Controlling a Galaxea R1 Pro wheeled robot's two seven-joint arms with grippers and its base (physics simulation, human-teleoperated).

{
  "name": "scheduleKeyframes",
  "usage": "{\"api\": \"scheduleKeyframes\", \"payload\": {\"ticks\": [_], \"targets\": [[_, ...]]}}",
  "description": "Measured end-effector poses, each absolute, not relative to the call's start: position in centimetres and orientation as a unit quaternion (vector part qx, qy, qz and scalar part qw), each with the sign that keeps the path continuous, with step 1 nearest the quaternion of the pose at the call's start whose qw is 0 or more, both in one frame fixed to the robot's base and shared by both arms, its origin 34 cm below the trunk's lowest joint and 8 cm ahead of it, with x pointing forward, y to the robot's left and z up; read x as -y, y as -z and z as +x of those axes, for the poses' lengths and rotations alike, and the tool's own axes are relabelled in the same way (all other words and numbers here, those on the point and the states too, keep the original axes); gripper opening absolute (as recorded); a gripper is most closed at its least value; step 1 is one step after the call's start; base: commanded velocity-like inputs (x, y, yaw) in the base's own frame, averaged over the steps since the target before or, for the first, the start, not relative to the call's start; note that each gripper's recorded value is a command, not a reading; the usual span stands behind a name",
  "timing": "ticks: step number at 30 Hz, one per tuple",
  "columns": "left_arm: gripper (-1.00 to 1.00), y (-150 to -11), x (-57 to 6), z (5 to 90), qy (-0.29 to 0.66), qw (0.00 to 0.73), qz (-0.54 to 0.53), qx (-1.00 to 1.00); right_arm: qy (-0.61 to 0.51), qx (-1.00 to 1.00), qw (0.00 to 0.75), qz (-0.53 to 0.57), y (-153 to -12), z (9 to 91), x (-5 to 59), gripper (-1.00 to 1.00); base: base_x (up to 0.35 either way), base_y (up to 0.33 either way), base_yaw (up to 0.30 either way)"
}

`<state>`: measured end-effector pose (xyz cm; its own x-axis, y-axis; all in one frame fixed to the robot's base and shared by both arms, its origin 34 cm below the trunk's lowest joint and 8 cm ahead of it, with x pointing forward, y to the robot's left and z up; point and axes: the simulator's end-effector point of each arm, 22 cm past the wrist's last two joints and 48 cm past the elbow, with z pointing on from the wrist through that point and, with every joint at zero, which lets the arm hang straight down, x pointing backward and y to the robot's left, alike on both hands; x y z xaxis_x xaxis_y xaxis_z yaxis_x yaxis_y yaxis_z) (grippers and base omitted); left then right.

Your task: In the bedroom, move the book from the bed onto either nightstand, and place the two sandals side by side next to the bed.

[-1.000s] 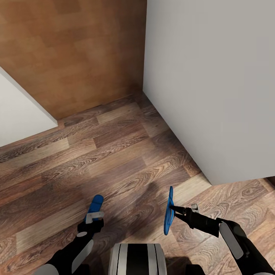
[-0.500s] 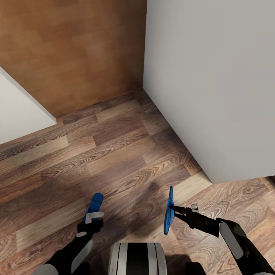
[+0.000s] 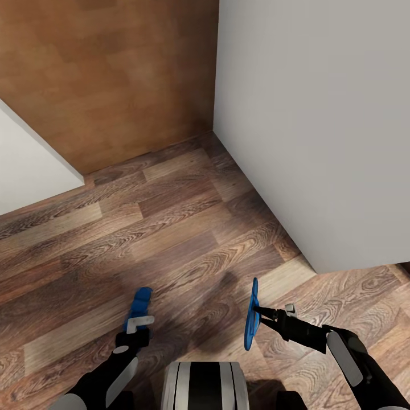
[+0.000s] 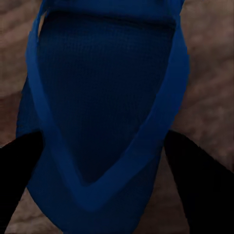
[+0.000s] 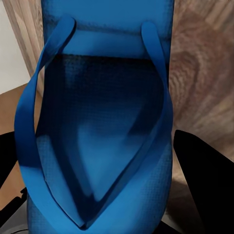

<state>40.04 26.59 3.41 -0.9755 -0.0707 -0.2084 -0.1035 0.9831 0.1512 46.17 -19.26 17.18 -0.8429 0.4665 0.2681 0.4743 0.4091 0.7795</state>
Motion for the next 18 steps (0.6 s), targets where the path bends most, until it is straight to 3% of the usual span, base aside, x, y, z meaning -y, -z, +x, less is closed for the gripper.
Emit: {"api": "scheduleKeyframes", "payload": {"ticks": [18], "targets": [[-1.0,-3.41,-26.48,40.04,-0.08,0.102,-0.046,-0.991,0.465,0.839,0.003,-0.282,-17.19,46.24,19.37,-1.0,0.0,0.0,0.0]]}}
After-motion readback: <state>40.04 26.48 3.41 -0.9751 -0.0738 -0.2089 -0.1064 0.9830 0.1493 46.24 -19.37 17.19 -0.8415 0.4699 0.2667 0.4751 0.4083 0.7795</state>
